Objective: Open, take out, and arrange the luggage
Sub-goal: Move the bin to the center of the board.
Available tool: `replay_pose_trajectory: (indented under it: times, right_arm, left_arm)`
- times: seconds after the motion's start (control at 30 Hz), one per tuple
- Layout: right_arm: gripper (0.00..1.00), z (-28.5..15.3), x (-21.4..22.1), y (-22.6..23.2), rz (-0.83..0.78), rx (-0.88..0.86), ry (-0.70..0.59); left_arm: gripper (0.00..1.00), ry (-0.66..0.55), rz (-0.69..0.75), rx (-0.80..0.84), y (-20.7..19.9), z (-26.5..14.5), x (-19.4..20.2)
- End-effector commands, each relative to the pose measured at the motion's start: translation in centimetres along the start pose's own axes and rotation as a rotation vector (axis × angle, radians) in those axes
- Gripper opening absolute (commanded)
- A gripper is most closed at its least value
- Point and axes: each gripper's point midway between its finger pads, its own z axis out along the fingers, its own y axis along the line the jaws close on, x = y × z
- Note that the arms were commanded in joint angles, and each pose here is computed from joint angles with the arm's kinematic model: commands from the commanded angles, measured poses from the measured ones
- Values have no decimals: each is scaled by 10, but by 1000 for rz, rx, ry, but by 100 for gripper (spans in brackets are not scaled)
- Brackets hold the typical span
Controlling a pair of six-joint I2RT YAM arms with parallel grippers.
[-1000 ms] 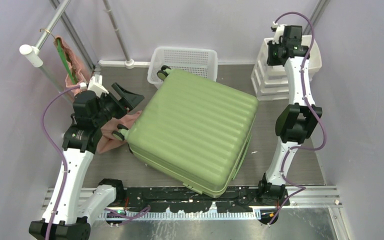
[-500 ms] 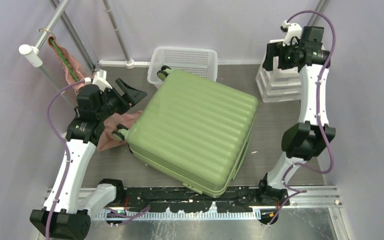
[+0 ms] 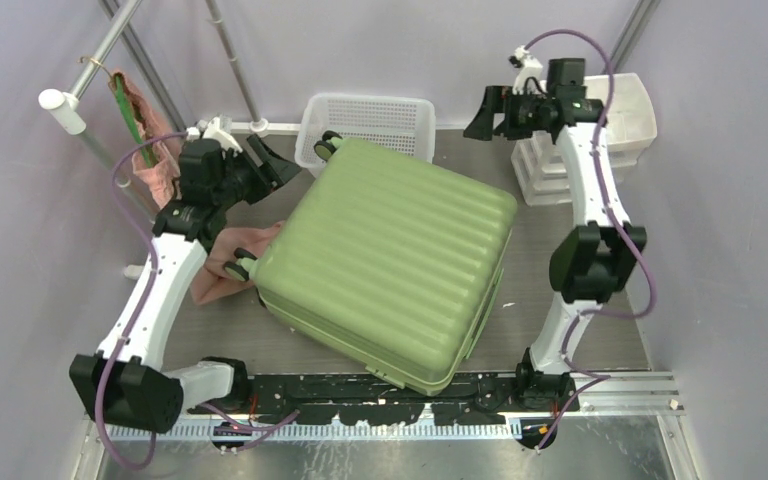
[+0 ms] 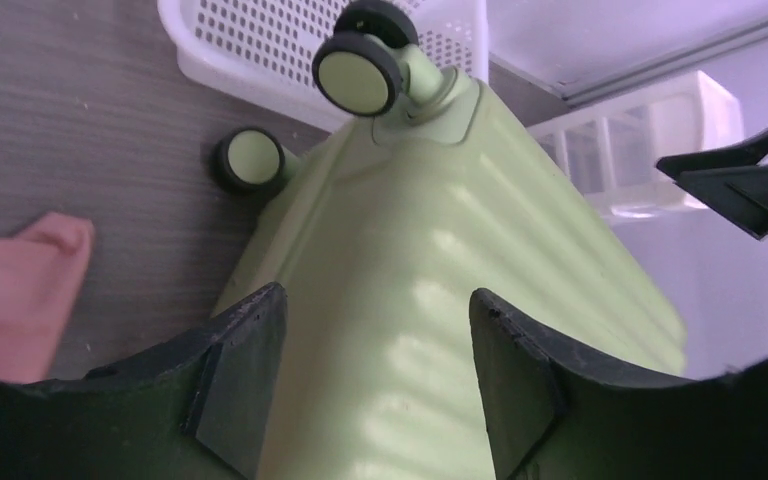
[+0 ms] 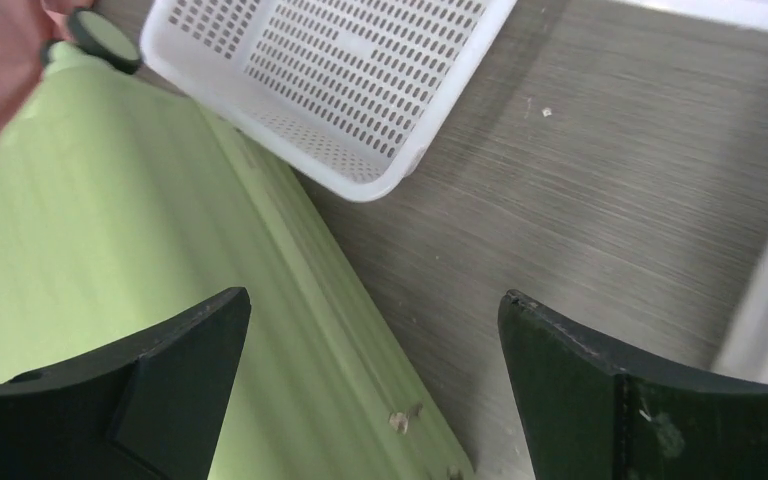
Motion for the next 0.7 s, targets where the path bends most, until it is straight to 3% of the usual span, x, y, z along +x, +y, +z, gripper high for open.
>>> replay_pose_trajectory:
  times: [0.0,0.13,0.27,0.53,0.67]
  right_arm:
    - [100,43,-4,-3,29,-31,30]
    - [100,62,1,-4,49,-77,59]
    - [100,65,2,-5,21,-97,57]
    - [100,71,3,-5,14,-114,55]
    - [100,70,4,-8,22,-109,57]
  left_arm:
    - [67,-179,223,-43,-21,13,-50]
    - [67,-239,363,-157,-12,40,-74]
    - [66,-220,422,-279,13,82,-86]
    - [63,-47,516,-387,49,174,-86]
    - [60,17,494,-411,74,207,-89]
